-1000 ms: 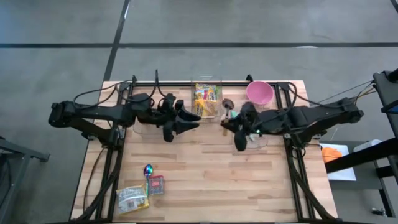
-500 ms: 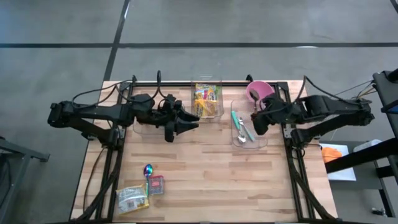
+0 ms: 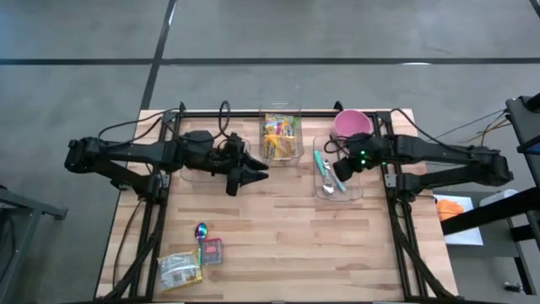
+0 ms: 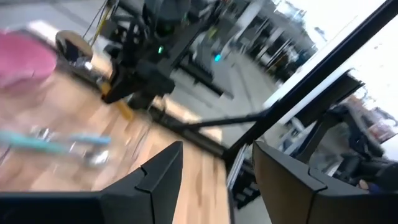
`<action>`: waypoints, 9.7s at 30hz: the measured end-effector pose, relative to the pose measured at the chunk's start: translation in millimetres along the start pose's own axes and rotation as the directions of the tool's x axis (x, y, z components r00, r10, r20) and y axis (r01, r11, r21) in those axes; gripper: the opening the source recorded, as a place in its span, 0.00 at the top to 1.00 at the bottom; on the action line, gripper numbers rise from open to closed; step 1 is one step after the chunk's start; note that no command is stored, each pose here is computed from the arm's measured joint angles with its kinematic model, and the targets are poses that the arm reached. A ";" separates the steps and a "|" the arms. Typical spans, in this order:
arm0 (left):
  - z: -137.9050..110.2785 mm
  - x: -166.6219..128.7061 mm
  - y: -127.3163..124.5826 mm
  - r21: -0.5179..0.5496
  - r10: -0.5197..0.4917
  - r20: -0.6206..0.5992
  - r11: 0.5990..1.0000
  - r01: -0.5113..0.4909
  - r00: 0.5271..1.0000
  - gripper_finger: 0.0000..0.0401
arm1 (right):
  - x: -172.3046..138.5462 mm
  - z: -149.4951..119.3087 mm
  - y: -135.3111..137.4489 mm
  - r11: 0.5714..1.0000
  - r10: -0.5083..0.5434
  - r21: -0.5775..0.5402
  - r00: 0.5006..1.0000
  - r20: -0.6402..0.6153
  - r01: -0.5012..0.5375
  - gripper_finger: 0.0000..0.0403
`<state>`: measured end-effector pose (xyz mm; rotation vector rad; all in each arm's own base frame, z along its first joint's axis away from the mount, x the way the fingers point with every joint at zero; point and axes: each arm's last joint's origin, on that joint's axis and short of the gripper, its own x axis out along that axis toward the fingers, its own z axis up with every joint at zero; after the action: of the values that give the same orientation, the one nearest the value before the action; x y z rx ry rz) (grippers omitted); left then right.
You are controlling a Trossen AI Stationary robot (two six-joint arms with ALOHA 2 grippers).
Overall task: Pick & Place Food Item
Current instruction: Put the yellow spoon into the right transparent bin, then put the red seasoning can into the left transparent bin
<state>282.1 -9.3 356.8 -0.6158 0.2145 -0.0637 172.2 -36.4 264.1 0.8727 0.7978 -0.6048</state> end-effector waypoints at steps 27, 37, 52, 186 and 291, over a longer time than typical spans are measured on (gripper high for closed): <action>-17.9 -2.4 12.5 0.024 0.129 -0.183 0.992 -0.127 0.975 0.50 | 91.6 23.5 -44.4 0.988 -0.071 0.093 0.905 -0.419 0.121 0.93; -18.0 -2.4 12.6 0.024 0.130 -0.184 0.991 -0.128 0.974 0.50 | 105.8 22.8 -49.8 0.979 -0.120 0.088 0.875 -0.469 0.181 0.93; -18.0 -2.4 12.6 0.024 0.130 -0.184 0.991 -0.128 0.974 0.50 | 106.0 22.5 -49.9 0.982 -0.114 0.081 0.876 -0.468 0.172 0.93; -30.9 -7.7 21.4 -0.059 0.199 -0.333 0.971 -0.231 0.922 0.50 | 18.6 35.4 9.1 0.992 -0.073 -0.112 0.978 -0.195 0.052 0.53; -226.0 -36.3 -10.3 -0.482 0.263 -0.807 0.223 -0.848 0.528 0.04 | 22.3 -56.6 110.8 0.827 0.467 -0.387 0.882 0.067 -0.408 0.53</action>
<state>197.3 -141.2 189.7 -1.5219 1.1746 0.7270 246.9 65.3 271.2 0.6236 0.5111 -0.1038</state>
